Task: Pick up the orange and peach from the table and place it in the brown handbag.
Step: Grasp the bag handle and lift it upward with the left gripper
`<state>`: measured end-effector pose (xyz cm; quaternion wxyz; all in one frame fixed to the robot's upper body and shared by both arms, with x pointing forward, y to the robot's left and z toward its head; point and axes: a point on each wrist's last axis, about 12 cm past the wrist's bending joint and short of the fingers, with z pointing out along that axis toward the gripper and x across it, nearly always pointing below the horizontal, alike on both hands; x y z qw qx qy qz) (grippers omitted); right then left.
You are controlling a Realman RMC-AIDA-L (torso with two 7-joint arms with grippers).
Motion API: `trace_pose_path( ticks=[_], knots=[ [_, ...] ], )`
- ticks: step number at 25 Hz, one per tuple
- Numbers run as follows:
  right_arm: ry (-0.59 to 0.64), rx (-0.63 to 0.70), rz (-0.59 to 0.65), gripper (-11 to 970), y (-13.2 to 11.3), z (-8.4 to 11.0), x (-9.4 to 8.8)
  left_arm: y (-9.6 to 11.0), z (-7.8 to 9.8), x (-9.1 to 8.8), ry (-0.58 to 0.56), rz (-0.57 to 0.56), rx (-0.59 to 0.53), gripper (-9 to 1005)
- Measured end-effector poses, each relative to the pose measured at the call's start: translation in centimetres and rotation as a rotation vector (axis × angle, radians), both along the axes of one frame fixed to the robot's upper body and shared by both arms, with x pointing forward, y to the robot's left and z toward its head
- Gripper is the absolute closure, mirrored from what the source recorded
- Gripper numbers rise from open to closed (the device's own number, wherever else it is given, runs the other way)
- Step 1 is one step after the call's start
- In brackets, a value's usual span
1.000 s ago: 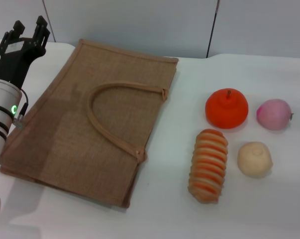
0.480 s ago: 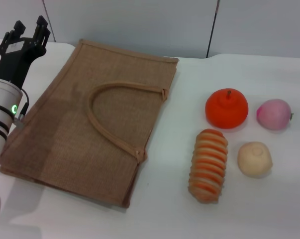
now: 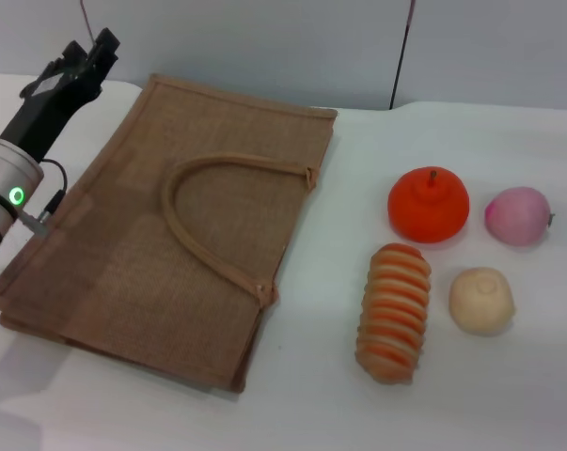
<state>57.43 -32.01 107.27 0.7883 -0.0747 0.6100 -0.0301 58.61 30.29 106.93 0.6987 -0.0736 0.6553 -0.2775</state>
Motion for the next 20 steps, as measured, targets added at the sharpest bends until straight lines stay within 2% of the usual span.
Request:
trace_pose_path(
  ticks=[2, 4, 8, 16, 20],
  knots=[
    [0.0, 0.0, 0.0, 107, 0.0, 0.0, 0.0, 0.7, 0.1, 0.3, 0.049, -0.026, -0.034, 378],
    [0.001, 0.0, 0.0, 107, 0.0, 0.0, 0.0, 0.8, 0.0, 0.4, 0.067, -0.03, -0.042, 378],
    [0.002, 0.0, -0.001, 107, 0.0, 0.0, -0.1, 1.5, 0.2, 1.3, 0.175, -0.082, -0.04, 379],
    [0.003, -0.002, -0.003, 108, -0.1, 0.0, 0.0, 2.3, 2.2, 3.1, 0.396, -0.22, -0.022, 380],
    [0.003, -0.003, -0.003, 108, -0.1, 0.0, 0.0, 2.7, 3.0, 3.7, 0.509, -0.247, 0.021, 380]
  ],
)
